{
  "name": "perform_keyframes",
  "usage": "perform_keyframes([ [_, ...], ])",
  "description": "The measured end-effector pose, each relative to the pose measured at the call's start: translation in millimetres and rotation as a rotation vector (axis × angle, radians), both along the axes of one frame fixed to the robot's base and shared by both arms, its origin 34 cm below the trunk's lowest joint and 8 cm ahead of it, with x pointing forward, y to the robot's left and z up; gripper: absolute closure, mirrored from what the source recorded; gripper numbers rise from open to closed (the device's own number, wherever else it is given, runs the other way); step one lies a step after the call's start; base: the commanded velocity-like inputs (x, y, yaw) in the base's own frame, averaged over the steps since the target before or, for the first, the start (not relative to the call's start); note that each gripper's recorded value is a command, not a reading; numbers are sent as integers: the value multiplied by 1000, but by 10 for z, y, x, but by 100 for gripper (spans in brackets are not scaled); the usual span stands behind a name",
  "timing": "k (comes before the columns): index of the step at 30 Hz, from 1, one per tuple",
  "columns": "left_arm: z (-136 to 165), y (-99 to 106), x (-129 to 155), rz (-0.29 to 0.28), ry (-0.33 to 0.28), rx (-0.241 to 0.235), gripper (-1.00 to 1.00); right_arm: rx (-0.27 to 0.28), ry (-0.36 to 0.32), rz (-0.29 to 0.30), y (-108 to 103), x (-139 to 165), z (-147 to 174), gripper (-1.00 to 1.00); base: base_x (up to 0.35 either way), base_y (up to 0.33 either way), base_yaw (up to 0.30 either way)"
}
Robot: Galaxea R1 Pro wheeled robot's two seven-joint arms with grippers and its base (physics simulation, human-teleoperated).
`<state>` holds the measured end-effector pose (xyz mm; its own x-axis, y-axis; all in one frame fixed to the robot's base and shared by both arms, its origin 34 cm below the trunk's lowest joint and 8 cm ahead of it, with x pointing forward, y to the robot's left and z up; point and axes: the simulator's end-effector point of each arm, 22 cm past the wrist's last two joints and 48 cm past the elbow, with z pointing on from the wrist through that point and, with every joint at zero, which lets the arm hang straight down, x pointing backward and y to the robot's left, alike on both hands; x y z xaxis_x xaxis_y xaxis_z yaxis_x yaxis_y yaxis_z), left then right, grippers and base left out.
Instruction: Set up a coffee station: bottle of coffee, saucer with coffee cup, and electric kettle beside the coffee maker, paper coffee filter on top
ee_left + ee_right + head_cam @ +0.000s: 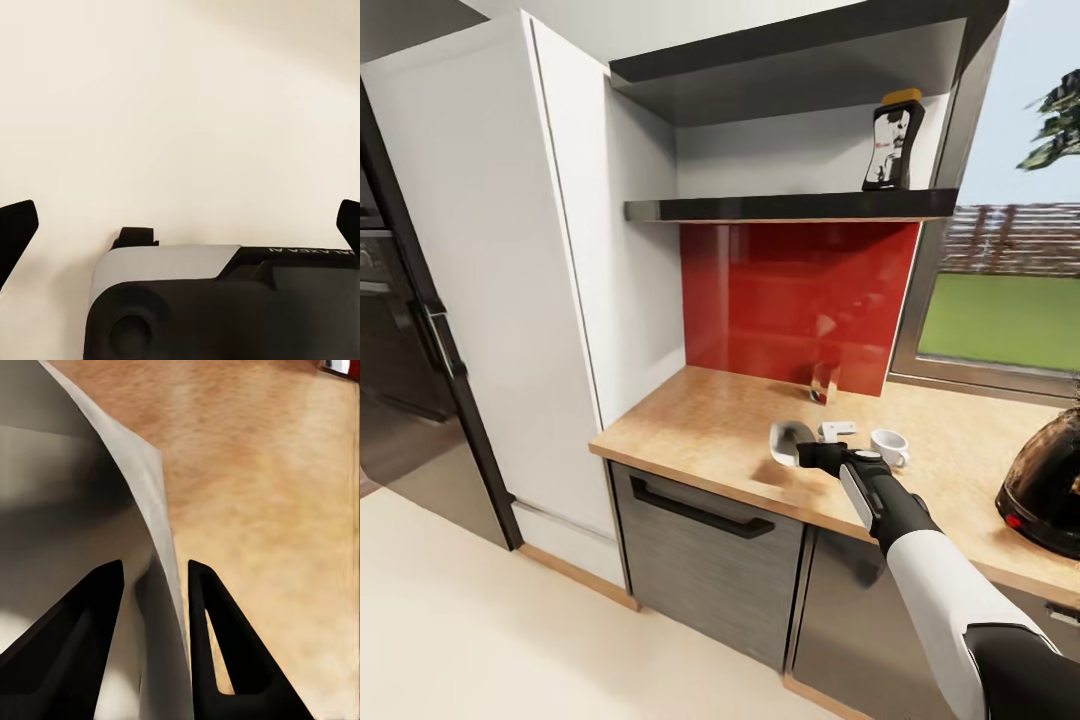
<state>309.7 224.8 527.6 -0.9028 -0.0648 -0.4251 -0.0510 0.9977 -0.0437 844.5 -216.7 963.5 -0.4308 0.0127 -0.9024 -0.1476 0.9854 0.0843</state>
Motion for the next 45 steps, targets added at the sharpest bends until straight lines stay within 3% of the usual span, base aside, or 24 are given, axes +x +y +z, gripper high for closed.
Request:
perform_keyframes([
  [18, 0, 2, 0, 0, 0, 1, -100, 1, -29, -1, -5, 30, 132, 100, 0, 0, -99],
  [26, -3, 1, -4, 0, 1, 0, -100, 32, -40, 73, 156, 10, 202, 100, -93, 0, -2],
  [40, -2, 0, -6, 0, 1, 0, -100, 37, -52, 89, 172, 8, 263, 100, -54, 0, 0],
  [45, -3, 9, -8, 0, 2, 1, -100, 59, -76, 151, 270, -13, 393, 100, -1, 0, 0],
])
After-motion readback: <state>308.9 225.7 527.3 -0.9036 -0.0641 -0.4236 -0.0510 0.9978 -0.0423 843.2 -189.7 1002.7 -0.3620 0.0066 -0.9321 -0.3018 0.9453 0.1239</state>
